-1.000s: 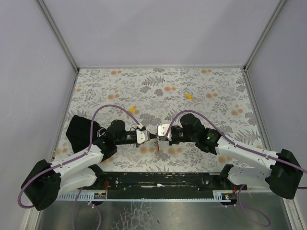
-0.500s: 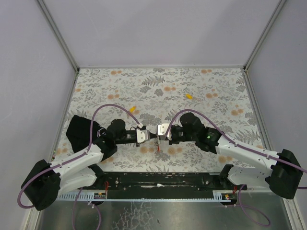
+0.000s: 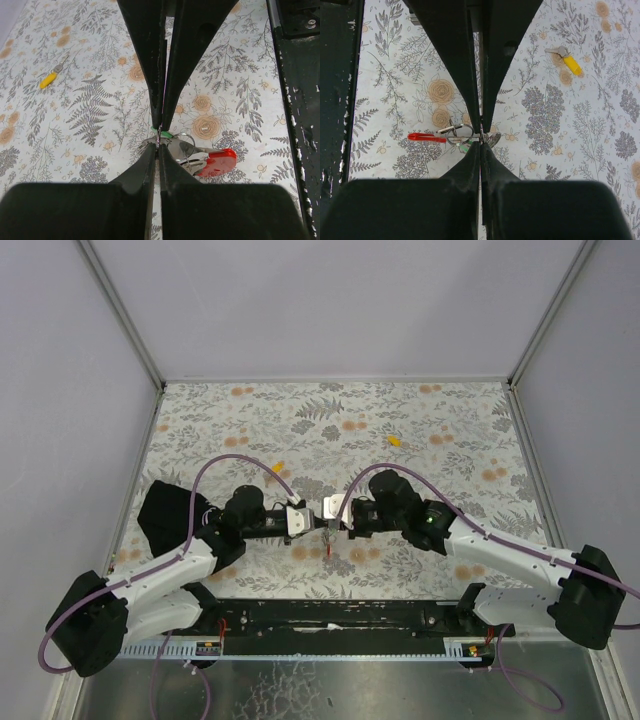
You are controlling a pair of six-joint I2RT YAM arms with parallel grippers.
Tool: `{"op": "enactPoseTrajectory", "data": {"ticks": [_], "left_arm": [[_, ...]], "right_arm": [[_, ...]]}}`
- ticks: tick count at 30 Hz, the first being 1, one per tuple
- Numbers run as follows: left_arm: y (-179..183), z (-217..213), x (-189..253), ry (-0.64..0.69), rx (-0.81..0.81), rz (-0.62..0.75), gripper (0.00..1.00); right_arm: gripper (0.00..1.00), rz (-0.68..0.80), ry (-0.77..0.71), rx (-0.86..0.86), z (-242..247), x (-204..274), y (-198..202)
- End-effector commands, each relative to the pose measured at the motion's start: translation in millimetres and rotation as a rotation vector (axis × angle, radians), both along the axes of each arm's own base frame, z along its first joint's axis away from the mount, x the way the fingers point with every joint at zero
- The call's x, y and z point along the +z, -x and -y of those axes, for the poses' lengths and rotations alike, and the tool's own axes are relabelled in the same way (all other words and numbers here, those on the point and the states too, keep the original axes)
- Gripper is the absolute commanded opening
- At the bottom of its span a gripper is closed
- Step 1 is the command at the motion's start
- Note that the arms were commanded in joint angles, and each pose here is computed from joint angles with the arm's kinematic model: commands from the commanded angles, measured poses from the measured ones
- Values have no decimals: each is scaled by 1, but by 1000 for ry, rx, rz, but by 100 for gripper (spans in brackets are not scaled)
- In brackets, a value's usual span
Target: Put the keys on the keyring
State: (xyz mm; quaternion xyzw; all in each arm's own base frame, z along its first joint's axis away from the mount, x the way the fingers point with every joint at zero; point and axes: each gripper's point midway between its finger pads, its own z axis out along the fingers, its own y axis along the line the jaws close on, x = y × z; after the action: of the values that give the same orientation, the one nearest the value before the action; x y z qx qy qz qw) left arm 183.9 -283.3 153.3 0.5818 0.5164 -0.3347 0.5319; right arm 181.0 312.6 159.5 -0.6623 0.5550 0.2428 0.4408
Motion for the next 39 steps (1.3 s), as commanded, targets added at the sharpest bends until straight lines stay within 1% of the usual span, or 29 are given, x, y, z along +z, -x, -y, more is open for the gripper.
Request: {"op": "enactPoseTrajectory", "data": {"ticks": [1, 3, 5, 8, 11, 21, 27, 33, 39], "left_arm": [[0, 9, 21, 49, -36, 49, 0], [0, 8, 23, 63, -30, 57, 0], [-1, 7, 24, 74, -16, 66, 0], [-3, 6, 26, 89, -4, 76, 0], [-4, 6, 26, 100, 2, 72, 0], [-10, -1, 29, 124, 32, 77, 0], [-8, -2, 32, 138, 26, 77, 0], [-7, -2, 32, 142, 21, 76, 0], [-6, -2, 33, 144, 20, 76, 0]], "right_arm": [[0, 68, -168, 115, -36, 53, 6], [0, 70, -167, 110, -35, 52, 5], [3, 78, -167, 99, -32, 53, 5], [8, 92, -165, 81, -26, 56, 4], [15, 103, -160, 67, -21, 58, 4], [25, 111, -117, 17, -4, 56, 4], [27, 107, -101, -21, 4, 47, 3], [26, 111, -87, -51, 4, 33, -4], [26, 98, -77, -45, 2, 26, -4]]}}
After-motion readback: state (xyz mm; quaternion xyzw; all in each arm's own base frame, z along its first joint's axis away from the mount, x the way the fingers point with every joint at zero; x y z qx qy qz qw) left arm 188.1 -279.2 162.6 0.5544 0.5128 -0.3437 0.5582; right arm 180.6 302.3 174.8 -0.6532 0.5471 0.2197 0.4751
